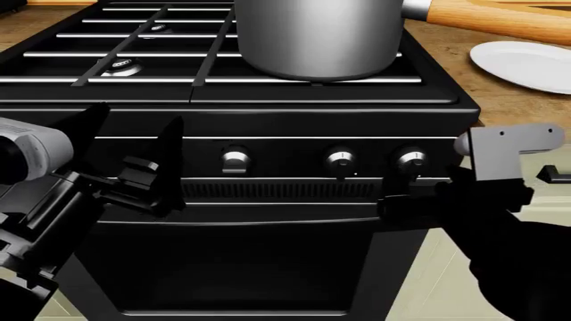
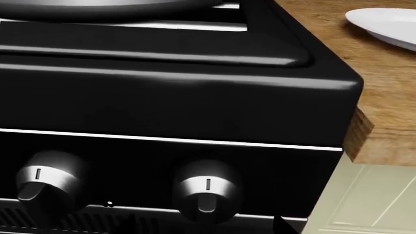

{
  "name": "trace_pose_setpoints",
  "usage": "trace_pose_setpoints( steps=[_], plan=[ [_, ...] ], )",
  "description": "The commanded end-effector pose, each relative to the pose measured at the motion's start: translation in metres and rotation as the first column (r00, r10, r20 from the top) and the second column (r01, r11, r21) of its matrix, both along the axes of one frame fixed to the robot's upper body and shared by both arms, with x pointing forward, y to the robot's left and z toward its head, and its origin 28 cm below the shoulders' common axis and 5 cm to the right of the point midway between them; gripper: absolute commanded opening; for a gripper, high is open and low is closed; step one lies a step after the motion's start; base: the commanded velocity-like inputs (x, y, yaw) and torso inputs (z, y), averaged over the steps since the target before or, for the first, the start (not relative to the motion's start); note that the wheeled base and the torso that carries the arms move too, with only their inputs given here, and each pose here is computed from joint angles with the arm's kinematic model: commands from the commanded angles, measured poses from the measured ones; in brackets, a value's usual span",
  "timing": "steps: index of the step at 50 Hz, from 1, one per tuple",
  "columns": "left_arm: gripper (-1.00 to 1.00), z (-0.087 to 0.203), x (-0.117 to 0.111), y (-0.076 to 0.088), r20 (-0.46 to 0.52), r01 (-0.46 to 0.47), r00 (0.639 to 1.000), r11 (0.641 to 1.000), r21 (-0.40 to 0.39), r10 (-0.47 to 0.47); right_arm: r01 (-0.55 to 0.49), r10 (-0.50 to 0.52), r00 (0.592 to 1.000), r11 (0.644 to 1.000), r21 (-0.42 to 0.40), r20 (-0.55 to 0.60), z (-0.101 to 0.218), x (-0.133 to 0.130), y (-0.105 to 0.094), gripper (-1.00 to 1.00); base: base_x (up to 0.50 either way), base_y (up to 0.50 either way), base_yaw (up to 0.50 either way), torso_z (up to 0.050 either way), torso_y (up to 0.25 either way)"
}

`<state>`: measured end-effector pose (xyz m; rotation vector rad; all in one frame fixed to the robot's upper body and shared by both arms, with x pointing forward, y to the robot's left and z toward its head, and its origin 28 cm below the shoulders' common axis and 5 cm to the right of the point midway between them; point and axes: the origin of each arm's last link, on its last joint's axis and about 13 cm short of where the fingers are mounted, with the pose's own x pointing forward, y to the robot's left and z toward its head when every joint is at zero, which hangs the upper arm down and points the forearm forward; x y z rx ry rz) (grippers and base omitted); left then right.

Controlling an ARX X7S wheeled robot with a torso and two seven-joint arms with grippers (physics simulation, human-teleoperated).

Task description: Pick the croissant and place it on the pan. Then turn on the stove to warm the croissant.

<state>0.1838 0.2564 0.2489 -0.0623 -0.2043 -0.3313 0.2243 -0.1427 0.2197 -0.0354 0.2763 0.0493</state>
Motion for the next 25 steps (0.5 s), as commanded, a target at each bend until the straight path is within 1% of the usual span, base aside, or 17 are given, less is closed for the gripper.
trace_pose_setpoints(
  steps=[1, 25],
  plan=[
    [1.00, -0.0004, 0.0005, 0.0004, -0.001, 0.000, 1.000, 1.000, -0.001, 0.000, -0.005, 0.005, 1.000, 1.000, 0.000, -0.006, -0.0047, 0.0035, 0.0007, 1.00, 0.00, 0.00, 0.00, 0.000, 0.000],
    [1.00, 0.0007, -0.0005, 0.0021, 0.000, -0.004, 1.000, 1.000, -0.006, 0.004, -0.003, 0.004, 1.000, 1.000, 0.008, -0.020, -0.0106, 0.0054, 0.0004, 1.00, 0.00, 0.00, 0.00, 0.000, 0.000]
  ],
)
